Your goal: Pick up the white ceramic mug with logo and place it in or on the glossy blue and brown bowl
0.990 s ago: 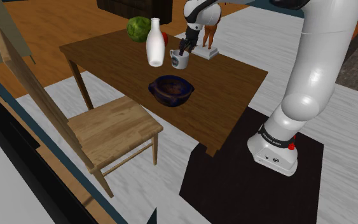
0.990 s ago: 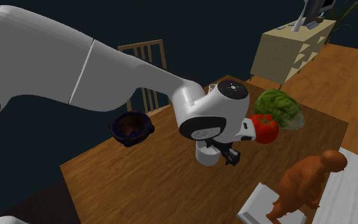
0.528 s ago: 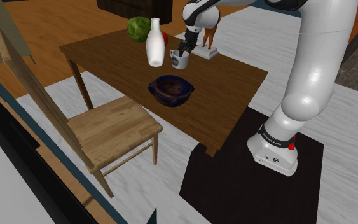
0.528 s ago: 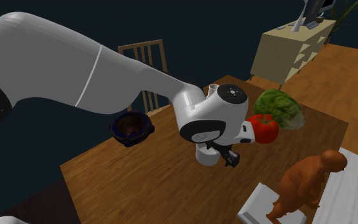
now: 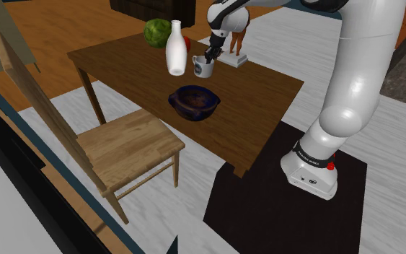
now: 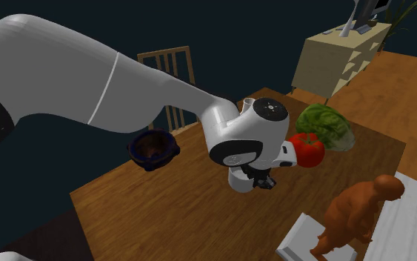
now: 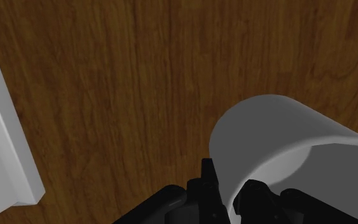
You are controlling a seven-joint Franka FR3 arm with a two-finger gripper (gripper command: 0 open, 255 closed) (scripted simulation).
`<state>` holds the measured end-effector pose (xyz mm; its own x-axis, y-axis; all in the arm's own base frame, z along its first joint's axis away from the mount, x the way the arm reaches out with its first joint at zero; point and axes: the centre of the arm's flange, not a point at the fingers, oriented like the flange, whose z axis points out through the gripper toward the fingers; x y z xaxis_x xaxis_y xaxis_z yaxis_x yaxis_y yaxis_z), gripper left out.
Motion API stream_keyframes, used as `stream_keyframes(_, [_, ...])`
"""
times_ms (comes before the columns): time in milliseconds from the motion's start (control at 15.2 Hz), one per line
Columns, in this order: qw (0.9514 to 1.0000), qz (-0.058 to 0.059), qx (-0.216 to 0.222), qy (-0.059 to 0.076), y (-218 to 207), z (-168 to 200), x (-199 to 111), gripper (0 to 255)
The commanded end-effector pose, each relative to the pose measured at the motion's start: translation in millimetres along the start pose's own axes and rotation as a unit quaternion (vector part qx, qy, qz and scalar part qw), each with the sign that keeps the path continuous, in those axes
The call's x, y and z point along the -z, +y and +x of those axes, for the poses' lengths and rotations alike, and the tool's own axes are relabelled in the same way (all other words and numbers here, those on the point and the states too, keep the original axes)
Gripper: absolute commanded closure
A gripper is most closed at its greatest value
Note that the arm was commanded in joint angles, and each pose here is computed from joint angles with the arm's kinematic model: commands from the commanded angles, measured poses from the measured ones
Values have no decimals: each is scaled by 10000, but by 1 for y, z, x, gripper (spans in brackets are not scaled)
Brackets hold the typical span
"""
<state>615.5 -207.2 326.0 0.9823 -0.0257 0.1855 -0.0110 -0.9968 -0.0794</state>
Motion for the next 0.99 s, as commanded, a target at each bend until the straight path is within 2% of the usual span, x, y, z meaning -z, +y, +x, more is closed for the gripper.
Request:
stream_keyframes(0, [10000,0,0,1,0,0,0,255])
stream_keyframes(198, [10000,0,0,1,0,0,0,255])
stream_keyframes(924, [10000,0,0,1,-5,11,57,255])
